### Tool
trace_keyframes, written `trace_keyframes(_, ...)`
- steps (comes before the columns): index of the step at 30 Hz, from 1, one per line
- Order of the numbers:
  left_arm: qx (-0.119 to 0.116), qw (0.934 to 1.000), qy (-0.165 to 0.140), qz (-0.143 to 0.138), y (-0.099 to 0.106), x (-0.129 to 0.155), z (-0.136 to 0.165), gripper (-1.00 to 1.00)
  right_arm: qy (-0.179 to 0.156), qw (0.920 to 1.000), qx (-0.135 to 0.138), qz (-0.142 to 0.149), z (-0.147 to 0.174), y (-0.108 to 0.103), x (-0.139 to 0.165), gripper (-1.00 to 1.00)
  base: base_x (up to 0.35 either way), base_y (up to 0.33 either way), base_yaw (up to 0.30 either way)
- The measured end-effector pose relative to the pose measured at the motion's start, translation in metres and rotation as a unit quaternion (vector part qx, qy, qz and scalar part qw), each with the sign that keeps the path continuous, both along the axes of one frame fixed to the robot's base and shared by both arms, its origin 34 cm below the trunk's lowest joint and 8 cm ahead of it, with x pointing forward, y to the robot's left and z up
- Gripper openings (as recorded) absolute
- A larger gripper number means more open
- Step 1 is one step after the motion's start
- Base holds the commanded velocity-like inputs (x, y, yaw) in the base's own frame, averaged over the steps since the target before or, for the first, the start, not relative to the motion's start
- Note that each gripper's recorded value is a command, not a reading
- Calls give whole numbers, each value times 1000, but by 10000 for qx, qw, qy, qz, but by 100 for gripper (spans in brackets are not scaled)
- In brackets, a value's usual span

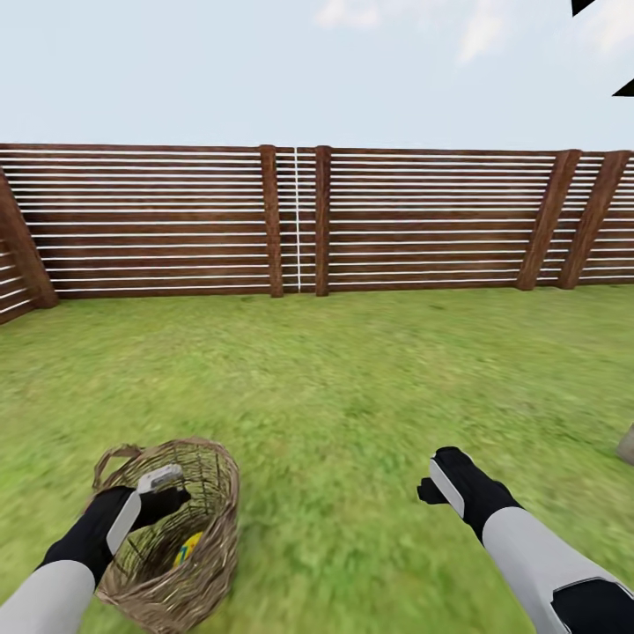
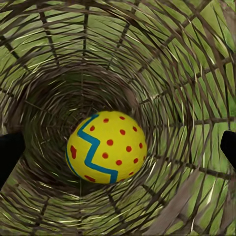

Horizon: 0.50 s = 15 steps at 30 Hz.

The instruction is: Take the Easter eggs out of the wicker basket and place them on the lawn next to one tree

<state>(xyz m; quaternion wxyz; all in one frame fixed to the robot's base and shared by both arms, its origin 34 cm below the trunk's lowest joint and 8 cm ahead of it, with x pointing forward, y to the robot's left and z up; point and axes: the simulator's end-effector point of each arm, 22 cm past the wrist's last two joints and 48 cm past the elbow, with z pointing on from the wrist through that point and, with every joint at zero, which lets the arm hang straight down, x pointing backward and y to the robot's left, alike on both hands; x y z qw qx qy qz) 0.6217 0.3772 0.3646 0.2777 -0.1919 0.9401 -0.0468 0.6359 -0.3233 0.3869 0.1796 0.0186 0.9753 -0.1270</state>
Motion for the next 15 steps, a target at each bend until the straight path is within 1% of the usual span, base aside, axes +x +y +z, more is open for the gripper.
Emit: trace_keyframes(15,20,9996,273,28,3,-8,-32,100,314,9995,3,12,-36,2,-9,100,6,0,0)
